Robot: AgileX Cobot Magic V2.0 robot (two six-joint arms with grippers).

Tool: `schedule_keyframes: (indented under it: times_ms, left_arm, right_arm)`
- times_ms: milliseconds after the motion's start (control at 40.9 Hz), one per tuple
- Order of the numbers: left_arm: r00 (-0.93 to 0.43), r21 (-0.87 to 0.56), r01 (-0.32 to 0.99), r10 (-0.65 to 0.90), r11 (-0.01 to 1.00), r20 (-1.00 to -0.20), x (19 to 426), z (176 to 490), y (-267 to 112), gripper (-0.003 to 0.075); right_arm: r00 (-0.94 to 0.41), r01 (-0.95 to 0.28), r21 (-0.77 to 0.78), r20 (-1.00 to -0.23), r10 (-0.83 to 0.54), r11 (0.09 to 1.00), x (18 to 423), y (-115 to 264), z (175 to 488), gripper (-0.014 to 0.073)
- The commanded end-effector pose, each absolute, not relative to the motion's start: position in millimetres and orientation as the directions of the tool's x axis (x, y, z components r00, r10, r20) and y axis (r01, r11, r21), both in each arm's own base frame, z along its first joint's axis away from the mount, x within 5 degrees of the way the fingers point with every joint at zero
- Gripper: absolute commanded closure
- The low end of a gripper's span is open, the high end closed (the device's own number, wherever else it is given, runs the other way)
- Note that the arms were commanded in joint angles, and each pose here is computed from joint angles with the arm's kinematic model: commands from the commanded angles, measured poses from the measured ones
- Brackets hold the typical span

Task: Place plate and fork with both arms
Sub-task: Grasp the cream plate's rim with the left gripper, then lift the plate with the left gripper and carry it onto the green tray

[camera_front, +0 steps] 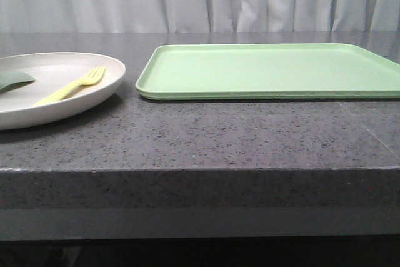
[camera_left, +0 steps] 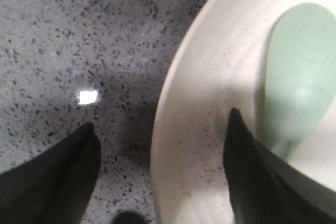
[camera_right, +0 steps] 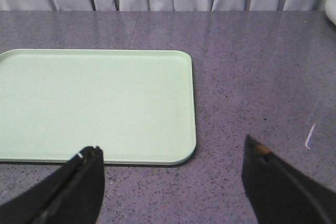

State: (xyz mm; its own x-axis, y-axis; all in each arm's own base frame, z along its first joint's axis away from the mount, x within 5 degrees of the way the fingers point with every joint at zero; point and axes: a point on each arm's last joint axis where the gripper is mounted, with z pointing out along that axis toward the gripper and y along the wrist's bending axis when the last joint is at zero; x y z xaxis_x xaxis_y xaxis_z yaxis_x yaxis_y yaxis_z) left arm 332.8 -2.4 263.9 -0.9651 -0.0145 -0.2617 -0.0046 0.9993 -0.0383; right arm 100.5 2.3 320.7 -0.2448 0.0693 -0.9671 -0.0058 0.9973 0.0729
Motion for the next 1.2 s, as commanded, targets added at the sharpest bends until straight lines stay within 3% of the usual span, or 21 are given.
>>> schedule_keyframes:
  times_ms: [0, 98, 293, 514, 905, 1174]
  left_arm:
    - [-0.943, -0.054, -0.016, -0.033, 0.998, -0.332, 333, 282, -3, 0.0339]
    - [-0.943, -0.055, -0.016, -0.034, 0.998, -0.332, 333, 282, -3, 0.0442]
    - [-0.943, -0.055, -0.016, -0.034, 0.998, -0.332, 333, 282, -3, 0.0739]
    - [-0.941, -0.081, -0.024, -0.05, 0.996, -0.334, 333, 283, -1, 0.0737]
    - [-0.854, -0.492, -0.04, -0.285, 0.87, -0.435, 331, 314, 26, 0.0739]
    - [-0.832, -0.555, -0.001, -0.308, 0.832, -0.461, 336, 327, 13, 0.0738]
  right_arm:
    - [-0.138, -0.01, 0.06, -0.989, 0.058, 0.998, 103, 2, 339, 0.0026]
    - [-0.138, -0.01, 0.06, -0.989, 0.058, 0.998, 103, 2, 339, 0.0026]
    - [-0.138, -0.01, 0.06, -0.989, 0.058, 0.998, 103, 2, 339, 0.0026]
    - [-0.138, -0.01, 0.06, -0.989, 0.058, 0.998, 103, 2, 339, 0.0026]
    - [-0.138, -0.01, 0.06, -0.989, 0.058, 0.998, 103, 2, 339, 0.0026]
    - [-0.138, -0.01, 0.06, -0.989, 0.058, 0.998, 103, 2, 339, 0.0026]
